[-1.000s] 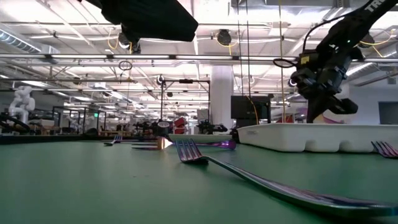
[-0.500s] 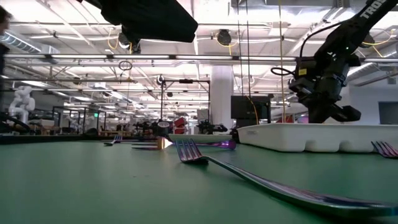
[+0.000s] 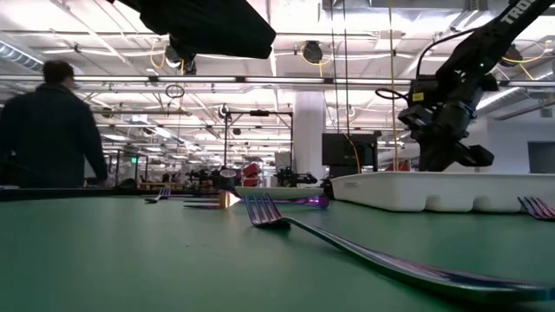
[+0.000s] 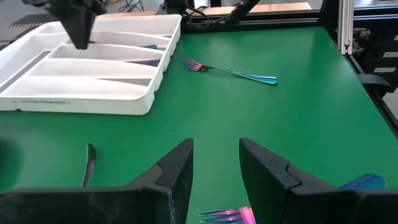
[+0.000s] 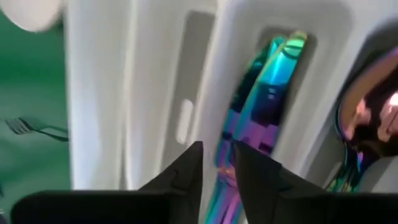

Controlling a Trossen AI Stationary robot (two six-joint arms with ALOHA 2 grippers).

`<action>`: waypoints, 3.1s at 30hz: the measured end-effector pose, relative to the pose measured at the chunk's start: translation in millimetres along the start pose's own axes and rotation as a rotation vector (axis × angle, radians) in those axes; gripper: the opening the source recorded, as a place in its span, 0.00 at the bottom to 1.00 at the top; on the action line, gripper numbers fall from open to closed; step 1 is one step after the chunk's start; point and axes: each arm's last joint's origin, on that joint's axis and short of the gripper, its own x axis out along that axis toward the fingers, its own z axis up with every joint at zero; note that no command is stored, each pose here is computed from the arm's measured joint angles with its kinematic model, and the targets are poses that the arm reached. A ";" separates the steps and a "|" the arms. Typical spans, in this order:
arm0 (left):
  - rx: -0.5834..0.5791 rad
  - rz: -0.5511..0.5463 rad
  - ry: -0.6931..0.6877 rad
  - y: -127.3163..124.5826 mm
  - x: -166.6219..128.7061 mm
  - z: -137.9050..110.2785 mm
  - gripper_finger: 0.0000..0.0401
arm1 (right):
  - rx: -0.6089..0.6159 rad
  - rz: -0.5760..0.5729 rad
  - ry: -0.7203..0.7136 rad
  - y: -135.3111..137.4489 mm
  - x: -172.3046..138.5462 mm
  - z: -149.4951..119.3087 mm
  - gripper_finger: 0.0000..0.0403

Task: Sort silverware
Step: Put the iridescent knife into the white silverware tray

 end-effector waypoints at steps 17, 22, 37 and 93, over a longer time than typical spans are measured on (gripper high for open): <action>-0.015 0.135 0.132 13.3 -6.8 -11.5 0.33 | -0.309 0.134 -0.133 66.1 -55.8 -2.5 0.26; -0.067 0.218 0.185 42.7 -0.9 -7.1 0.33 | -0.459 0.212 -0.206 82.3 -72.1 -21.4 0.26; -0.067 0.147 0.521 153.0 7.5 -7.0 0.33 | -0.782 0.387 -0.221 125.0 -72.9 -63.4 0.26; 0.108 0.085 1.254 372.7 -41.4 -110.7 0.33 | -1.233 0.645 -0.215 135.2 -6.3 -173.4 0.26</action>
